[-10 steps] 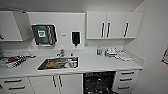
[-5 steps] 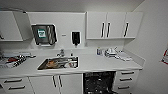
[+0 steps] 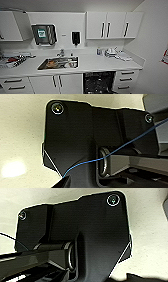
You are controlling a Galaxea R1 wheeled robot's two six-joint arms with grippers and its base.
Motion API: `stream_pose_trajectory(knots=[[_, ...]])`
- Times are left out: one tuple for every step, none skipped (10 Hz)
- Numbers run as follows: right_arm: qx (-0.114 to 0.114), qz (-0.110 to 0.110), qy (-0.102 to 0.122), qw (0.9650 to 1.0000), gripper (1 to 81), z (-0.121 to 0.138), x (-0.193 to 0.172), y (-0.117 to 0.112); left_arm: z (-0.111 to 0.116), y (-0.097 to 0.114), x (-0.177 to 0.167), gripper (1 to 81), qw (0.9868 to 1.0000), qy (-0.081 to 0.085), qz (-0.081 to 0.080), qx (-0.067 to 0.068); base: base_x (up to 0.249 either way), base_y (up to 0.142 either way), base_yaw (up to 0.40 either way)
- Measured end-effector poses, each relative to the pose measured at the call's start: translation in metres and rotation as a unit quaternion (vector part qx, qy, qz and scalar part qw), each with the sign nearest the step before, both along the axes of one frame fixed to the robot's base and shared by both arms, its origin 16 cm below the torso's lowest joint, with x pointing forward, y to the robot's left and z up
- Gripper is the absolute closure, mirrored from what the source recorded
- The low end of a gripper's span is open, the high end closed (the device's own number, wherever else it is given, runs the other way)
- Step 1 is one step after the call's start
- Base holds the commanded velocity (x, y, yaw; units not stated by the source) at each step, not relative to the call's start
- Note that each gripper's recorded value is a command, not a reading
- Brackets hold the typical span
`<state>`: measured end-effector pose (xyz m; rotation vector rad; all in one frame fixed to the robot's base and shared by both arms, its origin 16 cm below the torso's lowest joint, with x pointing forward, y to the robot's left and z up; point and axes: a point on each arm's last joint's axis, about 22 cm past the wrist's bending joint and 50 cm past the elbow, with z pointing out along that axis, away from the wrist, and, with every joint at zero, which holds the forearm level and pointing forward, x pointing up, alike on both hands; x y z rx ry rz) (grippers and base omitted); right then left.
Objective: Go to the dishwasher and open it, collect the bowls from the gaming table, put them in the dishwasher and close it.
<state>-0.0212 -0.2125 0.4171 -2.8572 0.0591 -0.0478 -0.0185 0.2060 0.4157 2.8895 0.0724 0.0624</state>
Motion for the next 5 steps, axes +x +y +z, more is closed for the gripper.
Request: stream_pose_trajectory(knots=[[0.000,0.000,0.000,1.0000,1.0,0.000,0.000,0.000,-0.001,0.009,0.000,1.0,0.9999,0.001,-0.007,0.012,0.000,0.000,0.000],[0.000,0.000,0.000,1.0000,1.0,0.000,0.000,0.001,-0.002,0.011,0.000,1.0,0.9997,0.001,-0.016,0.018,0.000,0.000,0.000],[0.000,0.000,0.000,1.0000,1.0,0.000,0.000,0.001,-0.002,0.010,0.004,1.0,0.9996,-0.006,-0.023,0.018,0.000,0.000,0.000],[0.000,0.000,0.000,1.0000,1.0,0.000,0.000,0.001,-0.002,0.007,0.007,1.0,0.9995,-0.011,-0.026,0.017,0.000,0.000,0.000],[0.000,0.000,0.001,1.0000,1.0,0.000,-0.001,0.000,-0.001,0.007,0.015,1.0,0.9993,-0.021,-0.028,0.017,0.000,0.000,0.000]])
